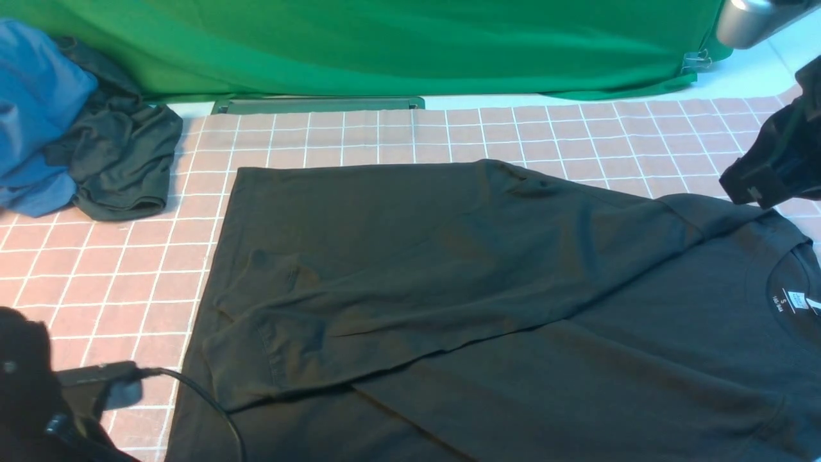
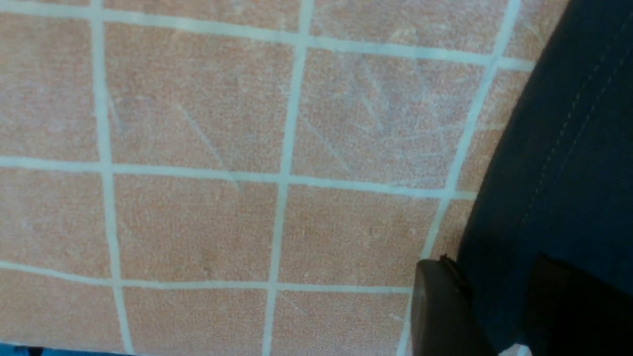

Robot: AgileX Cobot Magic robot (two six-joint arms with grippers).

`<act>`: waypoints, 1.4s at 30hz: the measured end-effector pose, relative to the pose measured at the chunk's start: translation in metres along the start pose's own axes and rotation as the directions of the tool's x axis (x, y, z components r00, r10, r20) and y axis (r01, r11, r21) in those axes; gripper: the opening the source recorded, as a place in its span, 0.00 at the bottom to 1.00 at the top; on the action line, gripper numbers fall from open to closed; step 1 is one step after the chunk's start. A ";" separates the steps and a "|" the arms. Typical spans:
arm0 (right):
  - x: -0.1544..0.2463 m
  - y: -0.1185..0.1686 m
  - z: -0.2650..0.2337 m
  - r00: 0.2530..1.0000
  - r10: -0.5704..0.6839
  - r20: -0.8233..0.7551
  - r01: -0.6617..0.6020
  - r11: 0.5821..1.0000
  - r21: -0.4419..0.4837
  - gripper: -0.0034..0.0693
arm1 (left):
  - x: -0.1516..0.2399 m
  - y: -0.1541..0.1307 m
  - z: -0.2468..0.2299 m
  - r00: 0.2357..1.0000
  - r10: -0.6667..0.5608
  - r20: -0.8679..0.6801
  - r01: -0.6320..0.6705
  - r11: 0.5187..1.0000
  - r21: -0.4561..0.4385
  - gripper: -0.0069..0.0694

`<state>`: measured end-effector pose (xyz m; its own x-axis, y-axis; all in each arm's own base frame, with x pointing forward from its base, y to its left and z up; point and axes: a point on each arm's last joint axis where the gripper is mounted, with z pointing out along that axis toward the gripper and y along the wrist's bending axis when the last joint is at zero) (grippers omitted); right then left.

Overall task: Fold a long-sleeved shirt over a pink coffee tablecloth.
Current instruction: 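Grasp the near edge of the shirt at its hem and shoulder corners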

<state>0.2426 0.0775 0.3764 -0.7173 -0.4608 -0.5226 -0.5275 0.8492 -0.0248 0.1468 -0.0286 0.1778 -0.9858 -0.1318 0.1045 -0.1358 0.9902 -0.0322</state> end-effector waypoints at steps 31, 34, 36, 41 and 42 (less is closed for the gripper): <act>0.007 -0.005 0.001 0.997 -0.001 -0.078 0.005 0.999 0.050 0.11 | -0.015 -0.006 -0.025 0.999 -0.046 -0.030 0.044 0.998 -0.048 0.13; 0.017 -0.007 0.012 0.988 0.060 -0.140 -0.050 0.996 0.076 0.11 | -0.006 -0.005 -0.044 0.997 -0.062 0.048 0.063 0.998 -0.020 0.13; 0.023 -0.007 0.020 0.982 0.080 -0.174 -0.068 0.995 0.074 0.11 | -0.003 -0.004 -0.047 0.996 -0.064 0.065 0.065 0.998 -0.013 0.13; 0.074 0.000 0.067 0.915 0.131 -0.381 -0.121 0.991 0.050 0.22 | 0.007 -0.002 -0.056 0.991 -0.087 0.103 0.086 0.996 0.010 0.13; 0.082 0.002 0.074 0.904 0.139 -0.404 -0.130 0.990 0.050 0.28 | 0.008 -0.002 -0.056 0.991 -0.088 0.104 0.088 0.996 0.013 0.13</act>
<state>0.2162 0.0602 0.2704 -0.9058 -0.4027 -0.1320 -0.4064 0.9137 0.0013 0.1452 -0.0291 0.2343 -0.9748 -0.2229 0.0031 -0.2229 0.9742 -0.0361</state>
